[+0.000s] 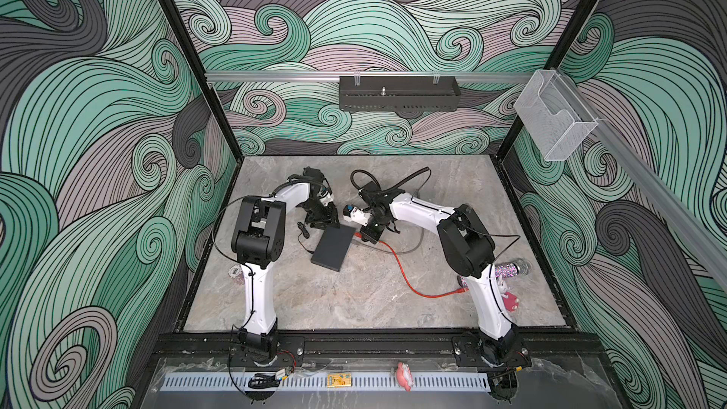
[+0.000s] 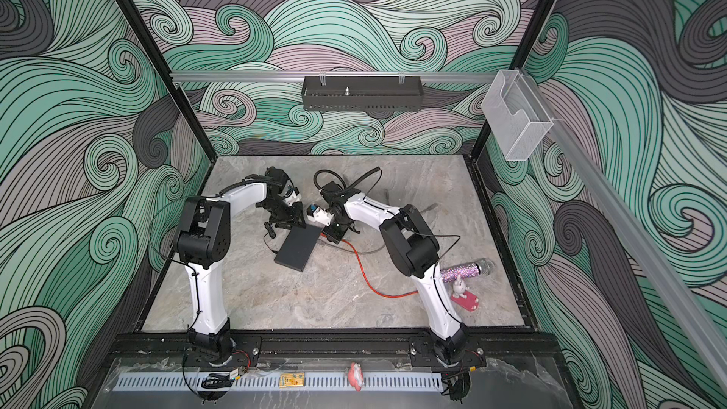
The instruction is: Insert the plug into the switch port
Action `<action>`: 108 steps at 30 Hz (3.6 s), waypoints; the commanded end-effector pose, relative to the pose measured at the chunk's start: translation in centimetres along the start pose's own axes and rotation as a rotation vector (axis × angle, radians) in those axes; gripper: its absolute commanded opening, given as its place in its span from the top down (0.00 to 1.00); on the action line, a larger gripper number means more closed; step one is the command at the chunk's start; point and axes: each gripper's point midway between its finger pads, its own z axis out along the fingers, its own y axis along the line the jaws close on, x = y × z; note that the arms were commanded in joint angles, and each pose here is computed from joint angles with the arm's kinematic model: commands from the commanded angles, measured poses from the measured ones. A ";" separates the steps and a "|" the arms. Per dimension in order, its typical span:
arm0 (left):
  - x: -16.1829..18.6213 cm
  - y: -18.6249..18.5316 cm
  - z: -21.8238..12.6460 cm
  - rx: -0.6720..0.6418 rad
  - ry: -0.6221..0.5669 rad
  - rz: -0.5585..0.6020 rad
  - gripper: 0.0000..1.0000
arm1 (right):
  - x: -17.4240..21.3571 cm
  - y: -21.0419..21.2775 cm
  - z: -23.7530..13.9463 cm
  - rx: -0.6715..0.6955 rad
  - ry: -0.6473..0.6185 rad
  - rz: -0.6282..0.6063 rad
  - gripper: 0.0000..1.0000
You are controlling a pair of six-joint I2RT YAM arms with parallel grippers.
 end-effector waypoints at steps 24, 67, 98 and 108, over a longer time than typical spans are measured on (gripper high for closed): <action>4.0 -4.4 7.1 0.206 0.180 -0.053 0.49 | -14.1 7.7 -5.9 -0.068 -0.614 -0.377 0.76; 2.8 -2.6 5.1 0.116 0.134 -0.048 0.49 | -0.1 2.3 -10.5 0.102 -0.514 0.065 0.72; 2.7 -3.2 4.9 0.142 0.126 -0.054 0.49 | 6.9 4.4 -2.2 0.215 -0.360 0.233 0.75; 2.7 -3.2 4.8 0.141 0.123 -0.051 0.49 | 8.0 5.1 -0.7 0.201 -0.328 0.221 0.73</action>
